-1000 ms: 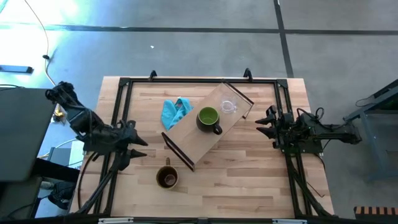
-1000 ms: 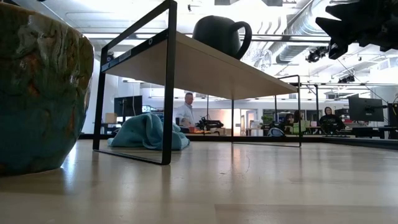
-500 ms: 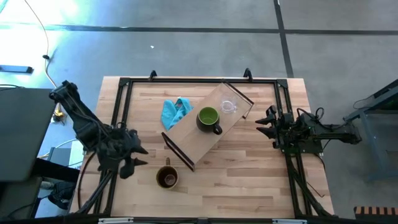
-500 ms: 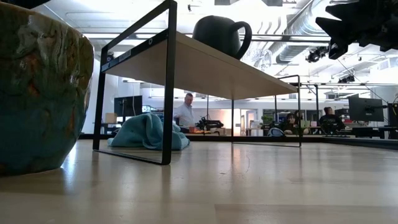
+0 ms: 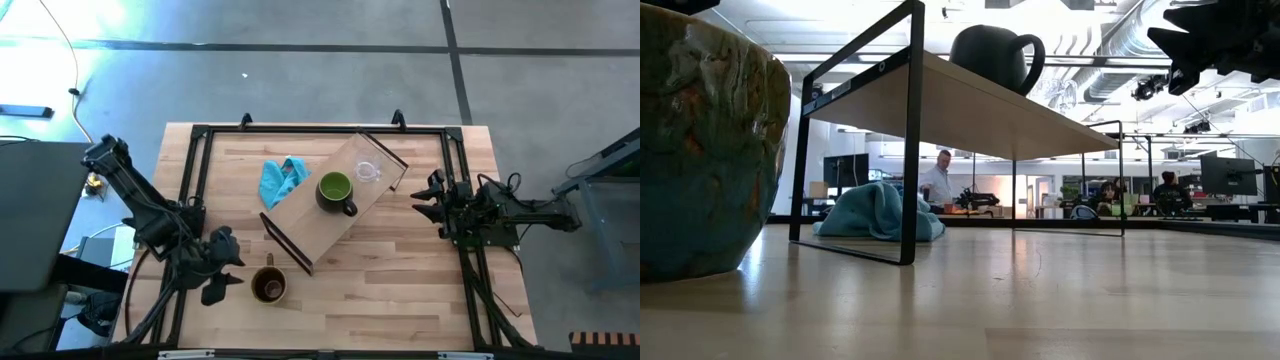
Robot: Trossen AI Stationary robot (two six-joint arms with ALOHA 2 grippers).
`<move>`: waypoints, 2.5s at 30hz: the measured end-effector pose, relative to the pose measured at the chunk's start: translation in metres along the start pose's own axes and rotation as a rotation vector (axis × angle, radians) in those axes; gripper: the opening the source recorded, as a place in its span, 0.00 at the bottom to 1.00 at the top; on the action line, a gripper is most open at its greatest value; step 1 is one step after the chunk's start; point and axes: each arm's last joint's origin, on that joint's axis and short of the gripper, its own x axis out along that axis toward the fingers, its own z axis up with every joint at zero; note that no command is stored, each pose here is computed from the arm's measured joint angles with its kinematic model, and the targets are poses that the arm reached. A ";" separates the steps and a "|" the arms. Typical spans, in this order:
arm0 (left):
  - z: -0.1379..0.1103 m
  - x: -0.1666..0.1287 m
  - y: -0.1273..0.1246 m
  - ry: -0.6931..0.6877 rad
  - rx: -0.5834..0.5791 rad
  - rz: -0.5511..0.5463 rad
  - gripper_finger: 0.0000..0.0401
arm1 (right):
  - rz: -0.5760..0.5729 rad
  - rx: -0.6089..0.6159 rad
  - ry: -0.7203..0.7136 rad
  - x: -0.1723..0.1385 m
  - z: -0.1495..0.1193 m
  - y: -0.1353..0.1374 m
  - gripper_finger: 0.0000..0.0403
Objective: Stack small to large cups/mugs on shelf
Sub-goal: Put the green mug on the shelf
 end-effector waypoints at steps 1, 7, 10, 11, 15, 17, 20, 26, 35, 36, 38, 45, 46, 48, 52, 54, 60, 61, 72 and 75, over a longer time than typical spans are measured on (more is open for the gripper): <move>0.000 0.001 -0.001 0.002 -0.006 -0.005 0.50 | 0.000 0.000 0.000 0.000 0.000 0.000 0.32; 0.001 0.003 -0.003 -0.001 -0.005 -0.019 0.50 | 0.000 0.003 0.000 0.000 0.000 0.000 0.32; 0.001 0.003 -0.003 -0.006 0.019 -0.015 0.50 | 0.000 0.007 0.000 0.000 0.000 0.000 0.32; 0.001 0.003 -0.003 -0.015 0.028 -0.007 0.50 | 0.000 0.007 0.000 0.000 0.000 0.000 0.32; 0.003 0.003 -0.003 -0.056 0.093 0.017 0.50 | 0.000 0.008 0.000 0.000 0.000 0.000 0.32; 0.003 0.003 -0.002 -0.062 0.137 0.025 0.50 | 0.000 0.010 0.000 0.000 0.000 0.000 0.32; 0.003 0.003 -0.002 -0.066 0.207 0.032 0.50 | 0.000 0.010 0.000 0.000 0.000 0.000 0.32; 0.002 0.003 0.002 -0.061 0.248 0.088 0.50 | 0.000 0.031 0.000 0.000 0.000 0.000 0.32; 0.012 0.014 0.011 0.002 0.070 0.083 0.50 | 0.000 0.052 -0.002 0.000 0.000 0.000 0.32; 0.015 0.017 0.012 0.014 0.068 0.075 0.50 | 0.001 0.051 -0.005 0.000 0.000 0.000 0.32; 0.019 0.023 0.013 0.036 0.073 0.050 0.50 | 0.001 0.049 -0.007 0.000 0.001 0.000 0.32; 0.028 0.041 0.017 0.105 0.129 0.011 0.50 | 0.001 0.052 -0.006 0.000 0.001 0.000 0.32; 0.028 0.042 0.017 0.109 0.145 0.009 0.50 | 0.001 0.052 -0.004 0.000 0.000 0.000 0.32; 0.029 0.044 0.019 0.109 0.179 0.014 0.50 | 0.000 0.052 -0.003 0.000 0.000 0.000 0.32; 0.033 0.044 0.022 0.093 0.255 0.024 0.50 | 0.000 0.052 0.001 0.000 0.000 0.000 0.32; 0.037 0.045 0.025 0.076 0.304 0.026 0.50 | 0.000 0.052 0.001 0.000 0.000 0.000 0.32; 0.046 0.055 0.032 0.103 0.415 -0.021 0.50 | 0.000 0.052 0.001 0.000 0.000 0.000 0.32; 0.047 0.058 0.033 0.110 0.427 -0.036 0.50 | 0.000 0.052 0.000 0.000 0.000 0.000 0.32; 0.045 0.078 0.036 0.220 0.580 -0.118 0.50 | 0.000 0.075 0.003 0.000 0.000 0.000 0.32; 0.045 0.078 0.035 0.208 0.595 -0.117 0.50 | 0.000 0.073 0.004 0.000 0.000 0.000 0.32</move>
